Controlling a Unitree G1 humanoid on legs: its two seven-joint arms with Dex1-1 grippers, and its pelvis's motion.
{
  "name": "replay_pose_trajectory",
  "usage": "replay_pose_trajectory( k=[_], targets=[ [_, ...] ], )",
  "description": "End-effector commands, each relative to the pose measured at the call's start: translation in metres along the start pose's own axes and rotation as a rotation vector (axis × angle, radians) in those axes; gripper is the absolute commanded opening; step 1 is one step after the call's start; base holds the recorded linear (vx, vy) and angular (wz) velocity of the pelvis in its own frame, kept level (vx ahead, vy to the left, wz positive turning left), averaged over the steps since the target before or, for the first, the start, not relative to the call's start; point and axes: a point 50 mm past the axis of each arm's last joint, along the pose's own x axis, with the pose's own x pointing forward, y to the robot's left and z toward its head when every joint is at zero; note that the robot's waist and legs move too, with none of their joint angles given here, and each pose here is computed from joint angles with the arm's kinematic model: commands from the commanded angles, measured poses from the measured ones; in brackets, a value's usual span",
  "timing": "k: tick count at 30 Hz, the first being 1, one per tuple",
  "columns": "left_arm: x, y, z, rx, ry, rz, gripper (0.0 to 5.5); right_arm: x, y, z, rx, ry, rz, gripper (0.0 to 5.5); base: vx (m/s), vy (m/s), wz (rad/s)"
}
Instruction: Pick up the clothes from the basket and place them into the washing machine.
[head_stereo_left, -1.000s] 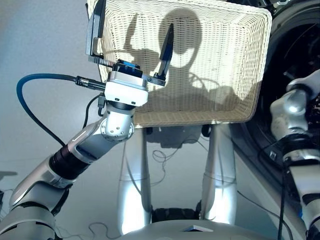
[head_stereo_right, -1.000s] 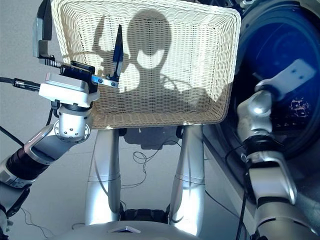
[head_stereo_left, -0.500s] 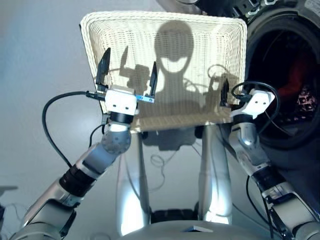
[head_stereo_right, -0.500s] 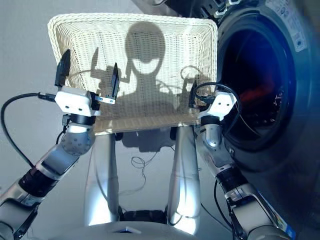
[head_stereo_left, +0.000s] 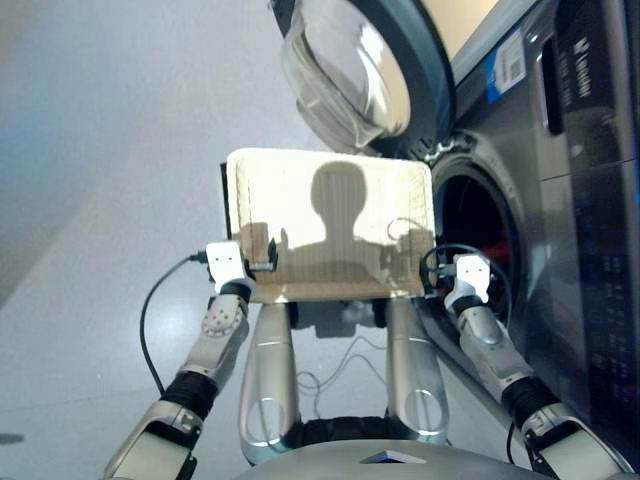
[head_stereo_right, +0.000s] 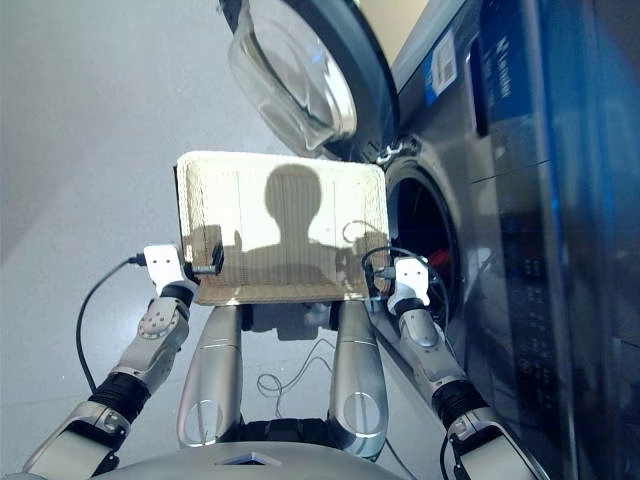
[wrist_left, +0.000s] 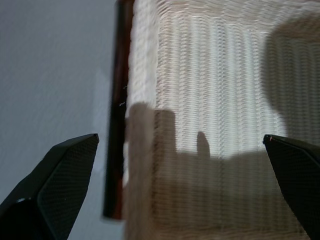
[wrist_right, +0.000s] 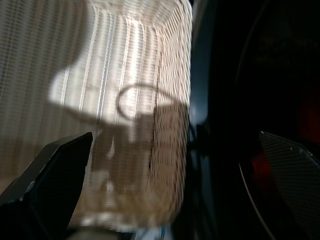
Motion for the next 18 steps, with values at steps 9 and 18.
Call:
replay_pose_trajectory(
  k=[9,18],
  targets=[
    [-0.065,0.032,-0.106,0.054,0.501,0.038,5.50,-0.085,-0.023,-0.124,0.393,0.541,-0.255,5.50,0.169,0.059,0.084],
    [-0.104,0.038,-0.143,0.119,0.732,0.063,5.50,-0.113,-0.005,-0.151,0.372,0.745,-0.221,5.50,0.077,0.010,-0.032]
  ],
)
